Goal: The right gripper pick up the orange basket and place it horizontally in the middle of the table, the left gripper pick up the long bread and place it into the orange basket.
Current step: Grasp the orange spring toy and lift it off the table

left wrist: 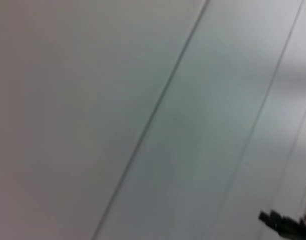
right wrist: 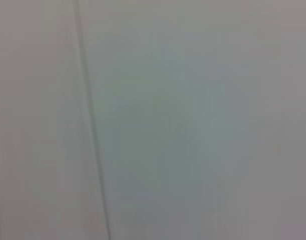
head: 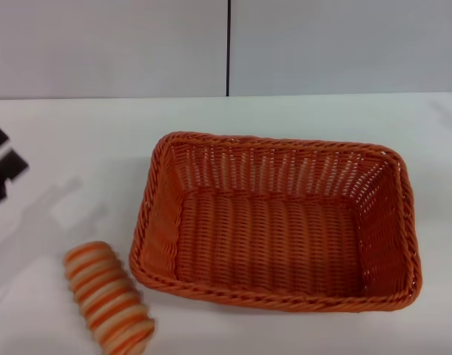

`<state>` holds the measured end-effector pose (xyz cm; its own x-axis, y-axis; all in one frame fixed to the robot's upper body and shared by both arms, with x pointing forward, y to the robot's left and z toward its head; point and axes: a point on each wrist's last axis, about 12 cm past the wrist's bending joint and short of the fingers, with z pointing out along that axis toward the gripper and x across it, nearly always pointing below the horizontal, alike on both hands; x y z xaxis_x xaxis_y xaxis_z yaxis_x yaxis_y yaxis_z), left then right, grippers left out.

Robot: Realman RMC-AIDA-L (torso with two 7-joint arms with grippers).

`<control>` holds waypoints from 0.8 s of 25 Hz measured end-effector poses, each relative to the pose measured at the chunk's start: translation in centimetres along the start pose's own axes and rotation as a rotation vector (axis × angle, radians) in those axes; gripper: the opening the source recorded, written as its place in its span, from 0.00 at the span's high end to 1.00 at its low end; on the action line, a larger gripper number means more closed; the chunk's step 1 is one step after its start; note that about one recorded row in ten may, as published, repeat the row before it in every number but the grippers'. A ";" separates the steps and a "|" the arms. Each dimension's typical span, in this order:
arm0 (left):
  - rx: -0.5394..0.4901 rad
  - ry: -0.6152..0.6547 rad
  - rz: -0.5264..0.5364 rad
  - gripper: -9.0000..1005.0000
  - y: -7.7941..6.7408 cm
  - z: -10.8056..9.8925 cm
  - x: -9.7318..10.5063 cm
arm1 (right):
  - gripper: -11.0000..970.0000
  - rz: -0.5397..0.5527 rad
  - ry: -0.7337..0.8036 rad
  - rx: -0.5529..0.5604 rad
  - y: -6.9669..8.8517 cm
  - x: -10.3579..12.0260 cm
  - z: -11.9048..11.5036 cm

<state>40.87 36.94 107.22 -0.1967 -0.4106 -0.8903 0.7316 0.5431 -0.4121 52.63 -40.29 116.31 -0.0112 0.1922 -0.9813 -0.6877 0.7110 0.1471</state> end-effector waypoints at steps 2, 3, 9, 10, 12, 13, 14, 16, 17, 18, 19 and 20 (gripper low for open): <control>0.005 0.055 0.001 0.14 -0.2 -0.8 -0.1 | 0.46 0.025 -0.016 0.039 0.3 1.3 -1.6; 0.000 0.078 0.006 0.14 -0.3 -1.2 -0.1 | 0.46 0.029 -0.018 0.047 0.3 1.6 -1.9; -0.009 0.141 -0.005 0.14 -0.3 -1.6 0.4 | 0.46 0.039 -0.020 0.076 0.5 2.6 -2.8; -0.015 0.165 -0.012 0.14 -0.2 -1.7 0.6 | 0.46 0.040 -0.024 0.082 0.5 2.7 -2.8; -0.041 0.216 -0.025 0.14 0.0 -1.8 1.4 | 0.46 0.047 -0.038 0.098 0.6 3.1 -3.1; -0.041 0.216 -0.025 0.14 0.0 -1.8 1.4 | 0.46 0.047 -0.038 0.098 0.6 3.1 -3.1; -0.055 0.227 -0.027 0.14 0.1 -1.8 1.6 | 0.46 0.050 -0.044 0.104 0.6 3.3 -3.1; -0.083 0.246 -0.030 0.14 0.3 -1.9 2.0 | 0.46 0.053 -0.046 0.107 0.6 3.4 -3.1; -0.102 0.262 -0.034 0.14 0.4 -2.1 2.3 | 0.46 0.060 -0.049 0.108 0.6 3.6 -3.0; -0.102 0.262 -0.034 0.14 0.4 -2.1 2.3 | 0.46 0.060 -0.049 0.108 0.6 3.6 -3.0; -0.113 0.272 -0.036 0.14 0.5 -2.1 2.4 | 0.46 0.064 -0.050 0.106 0.6 3.7 -2.9; -0.122 0.279 -0.036 0.14 0.6 -2.2 2.5 | 0.46 0.064 -0.050 0.106 0.6 3.7 -2.9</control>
<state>39.39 37.82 104.32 -0.4054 -0.2235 -0.8864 0.6406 0.6223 -0.4499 50.11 -41.10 112.42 -0.0150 0.2713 -0.9624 -0.6060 0.7631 0.2246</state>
